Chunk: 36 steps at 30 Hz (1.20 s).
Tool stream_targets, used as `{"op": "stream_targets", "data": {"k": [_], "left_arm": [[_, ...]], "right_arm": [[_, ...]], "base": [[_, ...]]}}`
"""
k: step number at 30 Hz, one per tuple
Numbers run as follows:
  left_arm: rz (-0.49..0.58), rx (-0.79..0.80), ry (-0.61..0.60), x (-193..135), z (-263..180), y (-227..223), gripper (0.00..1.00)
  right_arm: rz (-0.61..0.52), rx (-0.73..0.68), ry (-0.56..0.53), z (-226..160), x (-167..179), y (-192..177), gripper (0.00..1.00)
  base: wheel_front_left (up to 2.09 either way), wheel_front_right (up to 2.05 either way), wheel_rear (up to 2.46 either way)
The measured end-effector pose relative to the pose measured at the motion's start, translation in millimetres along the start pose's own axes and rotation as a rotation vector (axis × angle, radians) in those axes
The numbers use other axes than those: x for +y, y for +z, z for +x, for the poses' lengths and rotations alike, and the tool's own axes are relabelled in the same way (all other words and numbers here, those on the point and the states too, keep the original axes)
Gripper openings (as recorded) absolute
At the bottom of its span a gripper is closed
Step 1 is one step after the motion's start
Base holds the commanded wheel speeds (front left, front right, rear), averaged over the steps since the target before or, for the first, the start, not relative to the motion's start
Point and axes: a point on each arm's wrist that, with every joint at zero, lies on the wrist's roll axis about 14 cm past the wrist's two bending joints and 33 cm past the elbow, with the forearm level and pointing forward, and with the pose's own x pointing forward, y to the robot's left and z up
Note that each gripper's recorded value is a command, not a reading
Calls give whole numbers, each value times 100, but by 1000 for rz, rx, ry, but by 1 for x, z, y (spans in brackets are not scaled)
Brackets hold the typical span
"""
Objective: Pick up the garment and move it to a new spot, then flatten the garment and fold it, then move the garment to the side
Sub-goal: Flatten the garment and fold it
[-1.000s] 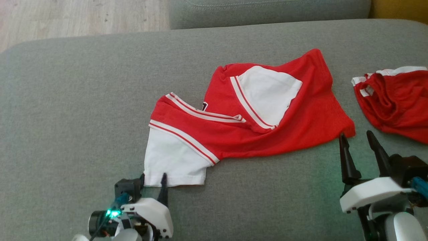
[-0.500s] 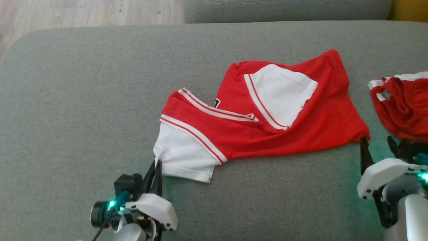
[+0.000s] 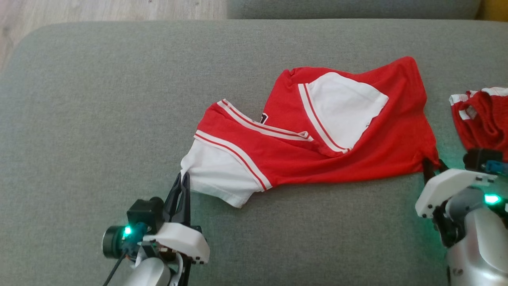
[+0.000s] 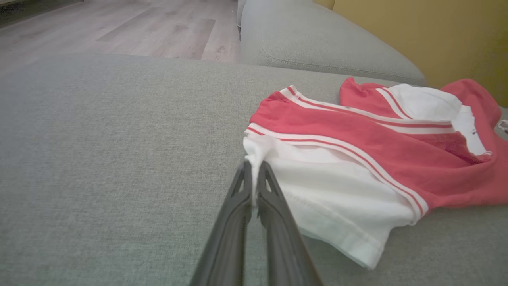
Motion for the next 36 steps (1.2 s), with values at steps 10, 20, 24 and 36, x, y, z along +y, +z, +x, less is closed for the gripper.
{"op": "stream_targets", "data": {"k": [10, 20, 24, 36], "left_arm": [[7, -77, -51, -11, -2, 26, 0], [87, -356, -164, -32, -33, 124, 0], [173, -567, -214, -45, -64, 202, 0], [503, -1033, -366, -114, -170, 364, 0]], "right_arm": [[44, -76, 62, -6, 14, 17, 0], [-19, -525, 138, -89, 23, 144, 0], [-25, -707, 147, -152, 21, 188, 0], [-63, -1064, 105, -287, 10, 263, 0]], "base": [[0, 0, 0], [0, 0, 0], [0, 0, 0], [0, 0, 0]]}}
